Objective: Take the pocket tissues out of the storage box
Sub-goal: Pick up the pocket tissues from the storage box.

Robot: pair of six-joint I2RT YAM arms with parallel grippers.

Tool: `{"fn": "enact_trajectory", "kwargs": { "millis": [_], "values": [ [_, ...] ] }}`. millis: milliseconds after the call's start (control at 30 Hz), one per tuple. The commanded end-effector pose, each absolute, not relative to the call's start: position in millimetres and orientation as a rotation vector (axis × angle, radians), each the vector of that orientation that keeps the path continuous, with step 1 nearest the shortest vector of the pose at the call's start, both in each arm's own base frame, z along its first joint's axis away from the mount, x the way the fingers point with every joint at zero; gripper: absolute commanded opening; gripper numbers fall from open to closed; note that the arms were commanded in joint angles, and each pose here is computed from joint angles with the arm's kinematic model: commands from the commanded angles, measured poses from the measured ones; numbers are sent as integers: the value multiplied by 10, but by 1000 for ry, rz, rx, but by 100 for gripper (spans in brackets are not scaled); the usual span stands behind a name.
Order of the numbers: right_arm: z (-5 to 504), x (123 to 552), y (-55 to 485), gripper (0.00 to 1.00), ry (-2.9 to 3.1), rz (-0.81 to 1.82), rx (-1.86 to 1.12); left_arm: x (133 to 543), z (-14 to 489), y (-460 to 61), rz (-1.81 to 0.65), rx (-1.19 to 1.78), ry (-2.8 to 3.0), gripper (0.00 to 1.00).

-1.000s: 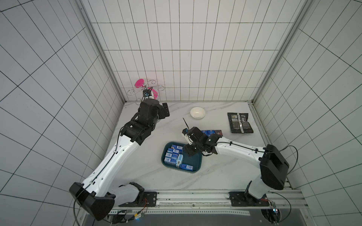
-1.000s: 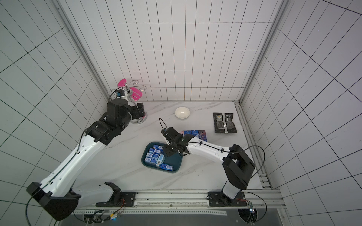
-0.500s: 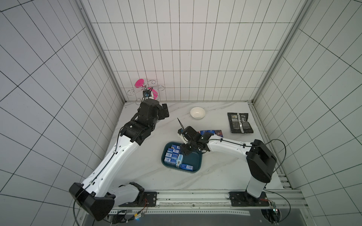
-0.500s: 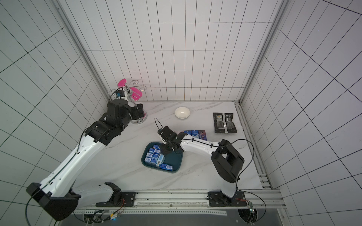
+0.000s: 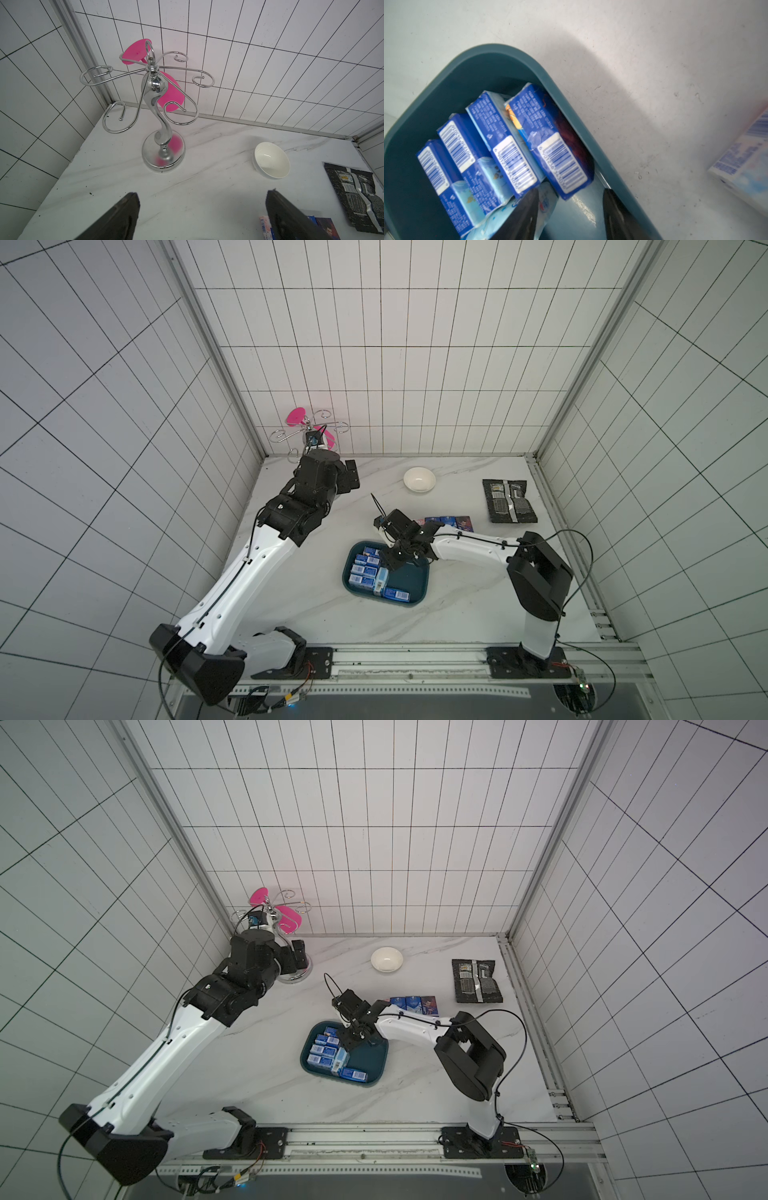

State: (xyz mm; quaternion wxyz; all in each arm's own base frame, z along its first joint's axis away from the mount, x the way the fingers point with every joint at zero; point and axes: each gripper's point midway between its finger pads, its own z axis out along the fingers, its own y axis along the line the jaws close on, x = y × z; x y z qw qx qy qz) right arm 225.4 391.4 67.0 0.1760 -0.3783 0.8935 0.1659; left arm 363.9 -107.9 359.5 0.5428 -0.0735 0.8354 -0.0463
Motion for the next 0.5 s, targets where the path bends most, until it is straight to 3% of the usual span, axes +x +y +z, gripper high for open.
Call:
{"fn": "enact_trajectory", "kwargs": {
  "millis": [0, 267, 467],
  "values": [
    [684, 2401, 3916, 54, 2518, 433, -1057, 3640, 3719, -1048, -111, -185, 1953, 98],
    [629, 2431, 4003, 51, 2512, 468, -1086, 3661, 3714, -1054, -104, -181, 1954, 98],
    [687, 2398, 4119, 43, 2482, 546, -1094, 3668, 3689, -1078, -112, -176, 1962, 98]
  ]
}}
